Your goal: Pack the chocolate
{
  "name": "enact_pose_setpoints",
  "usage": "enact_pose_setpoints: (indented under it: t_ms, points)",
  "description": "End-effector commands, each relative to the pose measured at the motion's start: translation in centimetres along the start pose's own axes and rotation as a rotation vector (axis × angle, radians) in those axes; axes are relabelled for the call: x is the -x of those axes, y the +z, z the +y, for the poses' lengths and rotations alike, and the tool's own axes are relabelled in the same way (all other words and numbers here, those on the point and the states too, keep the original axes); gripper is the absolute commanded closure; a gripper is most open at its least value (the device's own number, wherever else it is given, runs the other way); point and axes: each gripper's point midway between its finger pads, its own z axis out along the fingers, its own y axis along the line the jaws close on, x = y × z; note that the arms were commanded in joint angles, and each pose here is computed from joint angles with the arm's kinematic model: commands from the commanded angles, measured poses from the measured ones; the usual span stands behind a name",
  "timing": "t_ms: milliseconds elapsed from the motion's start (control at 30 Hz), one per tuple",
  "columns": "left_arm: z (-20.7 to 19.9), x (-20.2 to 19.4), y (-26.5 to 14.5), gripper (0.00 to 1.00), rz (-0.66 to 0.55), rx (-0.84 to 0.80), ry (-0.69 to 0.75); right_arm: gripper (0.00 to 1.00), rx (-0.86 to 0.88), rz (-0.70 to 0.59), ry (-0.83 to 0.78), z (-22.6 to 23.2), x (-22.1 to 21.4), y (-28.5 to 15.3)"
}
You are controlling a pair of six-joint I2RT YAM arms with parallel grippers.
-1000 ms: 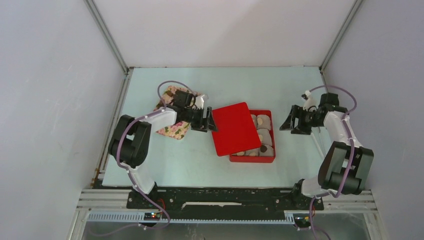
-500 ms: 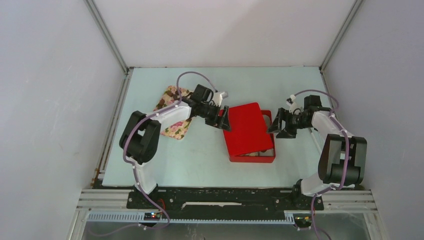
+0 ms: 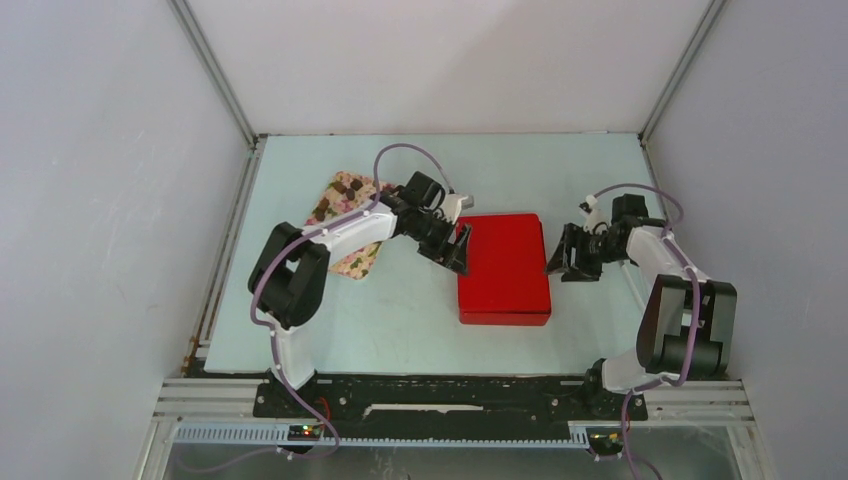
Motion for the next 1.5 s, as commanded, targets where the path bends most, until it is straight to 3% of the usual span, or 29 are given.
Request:
enact_pose_setpoints:
  t_ms: [0,100,167,333,400,567,800,1033,1267,1467]
  points:
    - [0.3,0.5,-3.3,0.19,0.004,0.114,0.161,0.39,-0.084,0.013,0.091,-1.4,0.6,-1.2]
    - [0.9,0.7,-6.6,0.15,0.003,0.237,0.236,0.39,-0.012,-0.006,0.213,-0.7,0.9,-2.0]
    - [0.9,1.7,-8.3,0.13,-0.045,0.255,0.225,0.38,0.014,-0.059,0.187,0.2,1.7,-2.9]
    - [4.1,6.6,-10.7,0.12,-0.236,0.301,-0.079,0.33,-0.009,-0.169,0.090,1.7,3.3,-4.7]
    - [5.2,8.5,-11.6,0.15,-0.312,0.297,-0.109,0.32,-0.028,-0.198,0.048,2.3,3.3,-5.9]
    - [5.3,11.4,-10.4,0.21,-0.361,0.227,-0.155,0.33,-0.061,-0.185,0.041,1.3,2.7,-5.3]
    - [3.9,11.8,-5.8,0.31,-0.305,0.027,-0.215,0.28,0.046,-0.148,0.047,2.0,1.7,-3.3]
    - [3.3,10.0,-1.8,0.42,-0.214,-0.049,-0.202,0.34,0.078,-0.150,0.008,2.3,1.0,-2.4]
    - [3.6,7.9,0.5,0.56,-0.128,0.015,-0.174,0.39,0.008,-0.147,0.039,0.7,-0.2,-1.8]
    - [4.3,5.2,1.8,0.63,-0.036,0.068,-0.108,0.41,0.054,-0.149,0.021,1.5,-0.6,-1.6]
